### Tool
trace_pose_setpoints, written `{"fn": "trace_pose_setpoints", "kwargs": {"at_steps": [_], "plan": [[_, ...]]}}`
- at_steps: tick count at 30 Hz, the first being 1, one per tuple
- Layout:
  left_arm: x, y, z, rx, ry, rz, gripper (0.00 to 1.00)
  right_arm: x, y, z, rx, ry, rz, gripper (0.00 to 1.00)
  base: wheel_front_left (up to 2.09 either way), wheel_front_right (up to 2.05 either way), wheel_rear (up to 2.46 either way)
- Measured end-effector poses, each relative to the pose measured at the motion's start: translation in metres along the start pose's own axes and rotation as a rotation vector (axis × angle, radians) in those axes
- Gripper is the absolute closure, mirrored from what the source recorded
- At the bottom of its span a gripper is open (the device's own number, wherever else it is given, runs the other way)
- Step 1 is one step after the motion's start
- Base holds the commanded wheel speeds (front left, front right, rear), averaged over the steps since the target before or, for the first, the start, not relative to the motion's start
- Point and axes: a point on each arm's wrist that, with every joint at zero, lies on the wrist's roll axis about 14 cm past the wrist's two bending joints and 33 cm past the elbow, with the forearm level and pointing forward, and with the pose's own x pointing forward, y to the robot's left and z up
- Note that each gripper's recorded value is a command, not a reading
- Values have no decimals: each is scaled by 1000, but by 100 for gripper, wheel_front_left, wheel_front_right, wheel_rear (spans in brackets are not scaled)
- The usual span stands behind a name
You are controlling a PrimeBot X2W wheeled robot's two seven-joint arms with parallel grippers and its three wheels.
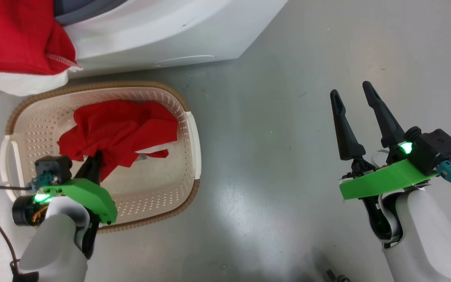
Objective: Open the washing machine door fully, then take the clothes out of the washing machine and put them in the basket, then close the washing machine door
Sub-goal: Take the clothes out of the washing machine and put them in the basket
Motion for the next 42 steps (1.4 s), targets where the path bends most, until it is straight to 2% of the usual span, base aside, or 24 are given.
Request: {"fn": "trace_pose_setpoints", "kwargs": {"at_steps": [2, 3, 5, 6, 7, 8, 20, 42], "plan": [[0, 2, 0, 0, 0, 3, 55, 0, 0, 0, 0, 0, 0, 0, 0, 0, 0], [0, 2, 1, 0, -1, 4, 35, 0, 0, 0, 0, -1, 1, 0, 0, 0, 0], [0, 3, 3, 0, -5, 6, 13, 0, 1, 1, 1, -2, 2, 0, 0, 0, 0], [0, 3, 4, -1, -9, 7, 13, 0, 1, 1, 1, -2, 3, 0, 0, 0, 0], [0, 4, 7, -1, -14, 8, 2, 0, 2, 1, 2, -3, 4, 0, 0, 0, 0], [0, 4, 10, -2, -21, 9, 0, 1, 2, 1, 2, -4, 5, 0, 0, 0, 0], [-4, 8, 30, -20, -80, 21, 0, 2, 7, 6, 6, -16, 17, 0, 0, 0, 0], [-34, 11, 114, -32, -372, 18, 0, 5, 23, 19, -4, -51, 57, 0, 0, 0, 0]]}}
